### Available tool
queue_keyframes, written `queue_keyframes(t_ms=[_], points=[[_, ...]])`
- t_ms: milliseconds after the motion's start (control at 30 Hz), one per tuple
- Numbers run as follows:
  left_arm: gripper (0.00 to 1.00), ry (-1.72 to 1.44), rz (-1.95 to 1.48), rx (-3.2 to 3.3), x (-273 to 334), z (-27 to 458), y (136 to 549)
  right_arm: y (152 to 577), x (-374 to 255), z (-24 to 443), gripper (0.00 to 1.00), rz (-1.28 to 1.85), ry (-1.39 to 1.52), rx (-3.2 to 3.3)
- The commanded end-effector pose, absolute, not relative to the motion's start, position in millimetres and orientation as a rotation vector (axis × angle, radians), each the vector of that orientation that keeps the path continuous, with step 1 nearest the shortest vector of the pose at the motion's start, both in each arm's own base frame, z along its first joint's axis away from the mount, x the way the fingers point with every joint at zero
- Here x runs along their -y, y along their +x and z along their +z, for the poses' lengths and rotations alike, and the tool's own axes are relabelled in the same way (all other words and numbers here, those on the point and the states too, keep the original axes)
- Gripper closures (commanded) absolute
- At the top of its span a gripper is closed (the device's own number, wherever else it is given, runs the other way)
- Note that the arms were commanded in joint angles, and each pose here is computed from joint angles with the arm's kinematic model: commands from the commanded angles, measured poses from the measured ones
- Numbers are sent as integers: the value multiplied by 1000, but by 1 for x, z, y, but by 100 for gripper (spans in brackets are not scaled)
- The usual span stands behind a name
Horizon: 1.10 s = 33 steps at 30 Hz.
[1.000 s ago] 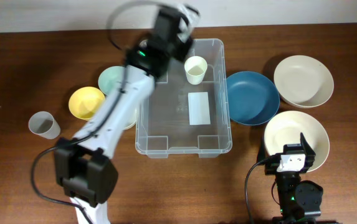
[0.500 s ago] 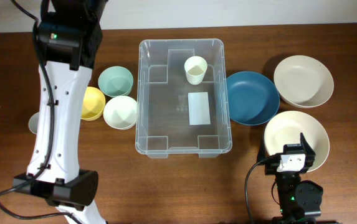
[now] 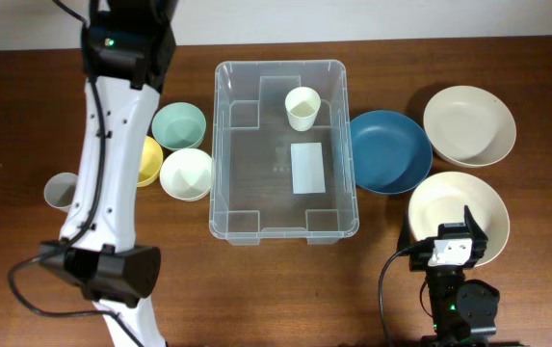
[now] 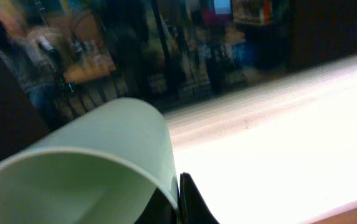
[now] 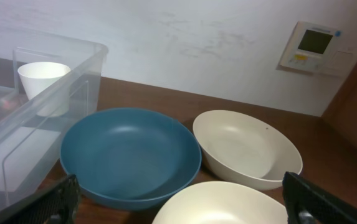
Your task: Pack container
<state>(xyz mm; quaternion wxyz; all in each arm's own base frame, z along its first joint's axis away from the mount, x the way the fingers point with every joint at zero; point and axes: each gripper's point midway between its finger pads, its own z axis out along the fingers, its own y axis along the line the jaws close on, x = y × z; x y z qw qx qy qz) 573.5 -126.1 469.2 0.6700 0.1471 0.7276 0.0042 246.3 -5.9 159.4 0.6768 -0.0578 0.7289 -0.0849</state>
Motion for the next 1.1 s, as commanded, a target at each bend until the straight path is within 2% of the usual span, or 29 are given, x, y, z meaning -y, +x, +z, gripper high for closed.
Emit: queue_keyframes(t_ms=[0,167,500,867,1067], points=[[99,407,-33,-1770,149,421,577,246,10,157,1,-212,-116,-1645],[99,585,-171,-2024,193,350,542,246,10,157,1,-211,-115,-1645],[99,704,-291,-2339,247,271,484,246,10,157,1,-212,-116,-1645],[99,785,-472,-2475,286,195,483,246,10,157,1,-212,-116,-1645],[99,794,-480,-2495,290,179,485,246,10,157,1,-211,-115,-1645]])
